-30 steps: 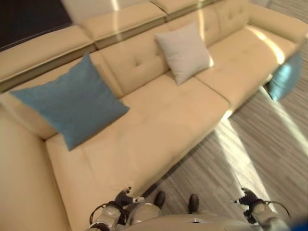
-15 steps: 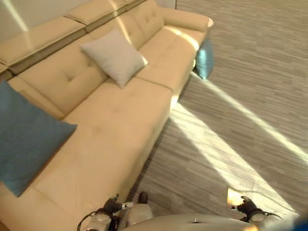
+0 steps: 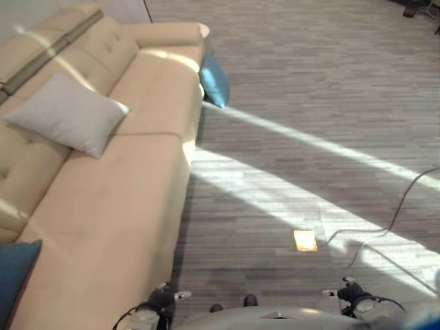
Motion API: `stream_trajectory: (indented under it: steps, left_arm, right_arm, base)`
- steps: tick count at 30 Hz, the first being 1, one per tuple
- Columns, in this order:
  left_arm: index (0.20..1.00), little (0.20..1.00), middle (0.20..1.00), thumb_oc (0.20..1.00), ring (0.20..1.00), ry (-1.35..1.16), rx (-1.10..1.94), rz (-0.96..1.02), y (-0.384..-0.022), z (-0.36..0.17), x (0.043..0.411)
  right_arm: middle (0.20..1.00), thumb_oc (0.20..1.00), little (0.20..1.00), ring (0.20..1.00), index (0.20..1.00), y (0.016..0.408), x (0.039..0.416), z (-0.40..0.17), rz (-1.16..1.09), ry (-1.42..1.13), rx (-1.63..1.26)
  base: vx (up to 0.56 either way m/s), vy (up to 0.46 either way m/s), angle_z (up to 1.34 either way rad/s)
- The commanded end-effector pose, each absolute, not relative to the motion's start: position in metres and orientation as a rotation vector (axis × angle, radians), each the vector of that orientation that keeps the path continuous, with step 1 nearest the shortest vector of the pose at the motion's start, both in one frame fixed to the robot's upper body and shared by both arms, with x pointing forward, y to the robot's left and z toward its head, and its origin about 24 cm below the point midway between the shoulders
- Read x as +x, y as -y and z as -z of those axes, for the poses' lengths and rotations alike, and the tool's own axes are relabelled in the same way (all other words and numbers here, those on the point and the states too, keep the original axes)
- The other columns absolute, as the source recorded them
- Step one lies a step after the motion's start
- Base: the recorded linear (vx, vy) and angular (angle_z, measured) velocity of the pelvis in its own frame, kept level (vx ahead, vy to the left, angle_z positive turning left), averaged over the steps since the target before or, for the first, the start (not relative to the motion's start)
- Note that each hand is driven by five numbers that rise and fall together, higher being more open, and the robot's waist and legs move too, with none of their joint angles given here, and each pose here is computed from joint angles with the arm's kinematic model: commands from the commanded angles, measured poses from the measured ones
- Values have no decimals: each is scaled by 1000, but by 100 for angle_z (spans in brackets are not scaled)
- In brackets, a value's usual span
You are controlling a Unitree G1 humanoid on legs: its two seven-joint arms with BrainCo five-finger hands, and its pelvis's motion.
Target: Pick up all the scattered cushions and arrange them neatly on the sofa.
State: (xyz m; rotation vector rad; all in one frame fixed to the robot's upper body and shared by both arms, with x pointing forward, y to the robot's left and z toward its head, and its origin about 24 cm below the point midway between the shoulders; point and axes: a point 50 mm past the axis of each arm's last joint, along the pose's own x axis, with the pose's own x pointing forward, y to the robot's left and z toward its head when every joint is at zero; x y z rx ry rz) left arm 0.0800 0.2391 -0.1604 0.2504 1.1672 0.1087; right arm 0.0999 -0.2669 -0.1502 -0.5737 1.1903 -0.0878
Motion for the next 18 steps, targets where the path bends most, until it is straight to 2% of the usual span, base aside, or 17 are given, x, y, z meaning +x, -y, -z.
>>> stream_trajectory:
  steps: [1, 4, 9, 11, 14, 18]
  left_arm:
    - [1000, 1000, 1000, 1000, 1000, -1122, 261, -126, -249, 154, 102]
    - [1000, 1000, 1000, 1000, 1000, -1067, 259, -112, -242, 150, 120]
    - [1000, 1000, 1000, 1000, 1000, -1056, 278, -64, -230, 152, 123]
    - [1000, 1000, 1000, 1000, 1000, -1074, 281, -88, -238, 152, 117]
    - [1000, 1000, 1000, 1000, 1000, -1059, 282, -153, -257, 146, 118]
    - [1000, 1000, 1000, 1000, 1000, -1080, 284, -176, -260, 148, 110]
  right_arm:
    - [1000, 1000, 1000, 1000, 1000, 268, 113, 147, 140, -1152, -518]
    - [1000, 1000, 1000, 1000, 1000, 276, 115, 143, 221, -1131, -474]
    - [1000, 1000, 1000, 1000, 1000, 280, 111, 143, 258, -1145, -456]
    - [1000, 1000, 1000, 1000, 1000, 278, 114, 143, 226, -1152, -486]
    - [1000, 1000, 1000, 1000, 1000, 271, 133, 139, 170, -1109, -522]
    - [1000, 1000, 1000, 1000, 1000, 272, 133, 139, 148, -1114, -554]
  base:
    - [-92, -121, 10]
    - [-131, -99, 12]
    - [142, 99, 2]
    - [234, 263, -76]
    - [305, 64, -163]
    - [469, -169, 2]
